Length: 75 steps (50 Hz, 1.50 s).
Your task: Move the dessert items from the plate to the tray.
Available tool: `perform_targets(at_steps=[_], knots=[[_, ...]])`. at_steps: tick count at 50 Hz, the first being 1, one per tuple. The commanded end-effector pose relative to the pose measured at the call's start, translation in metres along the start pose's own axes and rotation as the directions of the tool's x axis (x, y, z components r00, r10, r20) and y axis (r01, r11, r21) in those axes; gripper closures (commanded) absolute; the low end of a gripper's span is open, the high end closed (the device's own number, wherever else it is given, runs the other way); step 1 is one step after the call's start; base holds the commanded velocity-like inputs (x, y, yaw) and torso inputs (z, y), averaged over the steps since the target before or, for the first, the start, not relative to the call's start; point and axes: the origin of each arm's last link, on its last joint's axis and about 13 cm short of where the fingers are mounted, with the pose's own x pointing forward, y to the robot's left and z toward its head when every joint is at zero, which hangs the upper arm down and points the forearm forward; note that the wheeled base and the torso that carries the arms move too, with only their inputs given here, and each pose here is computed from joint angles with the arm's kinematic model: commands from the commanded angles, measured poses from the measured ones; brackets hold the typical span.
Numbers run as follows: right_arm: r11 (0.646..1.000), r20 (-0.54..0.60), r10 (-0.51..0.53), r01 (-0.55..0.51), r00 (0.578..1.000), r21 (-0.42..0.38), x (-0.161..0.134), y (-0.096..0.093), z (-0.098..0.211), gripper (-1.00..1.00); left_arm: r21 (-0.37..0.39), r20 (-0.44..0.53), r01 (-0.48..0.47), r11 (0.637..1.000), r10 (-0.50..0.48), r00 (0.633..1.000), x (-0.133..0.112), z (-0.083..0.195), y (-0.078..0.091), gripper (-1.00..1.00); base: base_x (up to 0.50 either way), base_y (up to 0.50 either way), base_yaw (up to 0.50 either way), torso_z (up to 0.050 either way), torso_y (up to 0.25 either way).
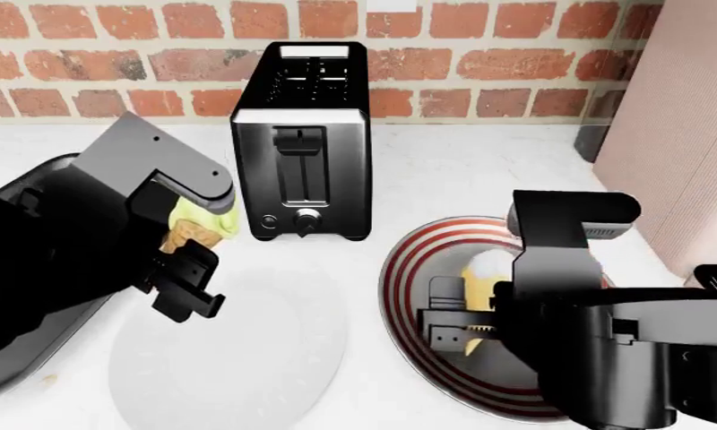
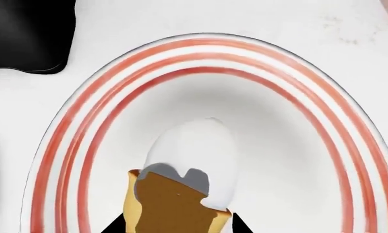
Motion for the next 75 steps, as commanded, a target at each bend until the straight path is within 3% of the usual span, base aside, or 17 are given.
perform_targets(at_steps=[1,7,12,17,23,33,75], knots=[[0.999,0.126,-0.013,0.018,0.992,-0.045,-0.031,-0.004,0.02,1.0,-0.01,0.005,-0.01,1.0,0.01,1.0,0.0,-0.001,0.0,1.0,0.0,0.0,0.0,0.0,0.0],[0.997,0.23,0.034,-0.018,0.973,-0.069,-0.057,-0.016,0.037,1.0,-0.009,0.01,-0.014,1.0,0.014,1.0,0.0,0.0,0.0,1.0,0.0,0.0,0.0,0.0,0.0],[0.99,0.299,0.136,-0.119,0.944,-0.074,-0.063,-0.024,0.038,1.0,-0.019,0.025,-0.032,0.999,0.033,0.999,-0.002,0.001,0.002,1.0,0.0,0.0,0.0,0.0,0.0],[0.985,0.364,0.141,-0.095,0.92,-0.141,-0.07,-0.027,0.037,1.0,-0.04,0.05,-0.05,0.998,0.052,0.997,-0.003,0.001,0.004,1.0,0.0,0.0,0.0,0.0,0.0],[0.976,0.425,0.208,-0.161,0.881,-0.145,-0.079,-0.029,0.039,1.0,-0.063,0.068,-0.062,0.996,0.066,0.996,-0.005,-0.001,0.006,1.0,0.0,0.0,0.0,0.0,0.002],[0.978,0.482,0.18,-0.103,0.857,-0.183,-0.082,-0.034,0.041,1.0,-0.074,0.104,-0.074,0.994,0.081,0.991,-0.013,-0.002,0.009,1.0,0.0,0.02,0.0,0.0,0.0],[0.97,0.476,0.199,-0.103,0.857,-0.22,-0.071,-0.033,0.033,1.0,-0.069,0.118,-0.053,0.996,0.061,0.991,-0.015,-0.001,0.008,1.0,0.0,0.48,0.0,0.0,0.0]])
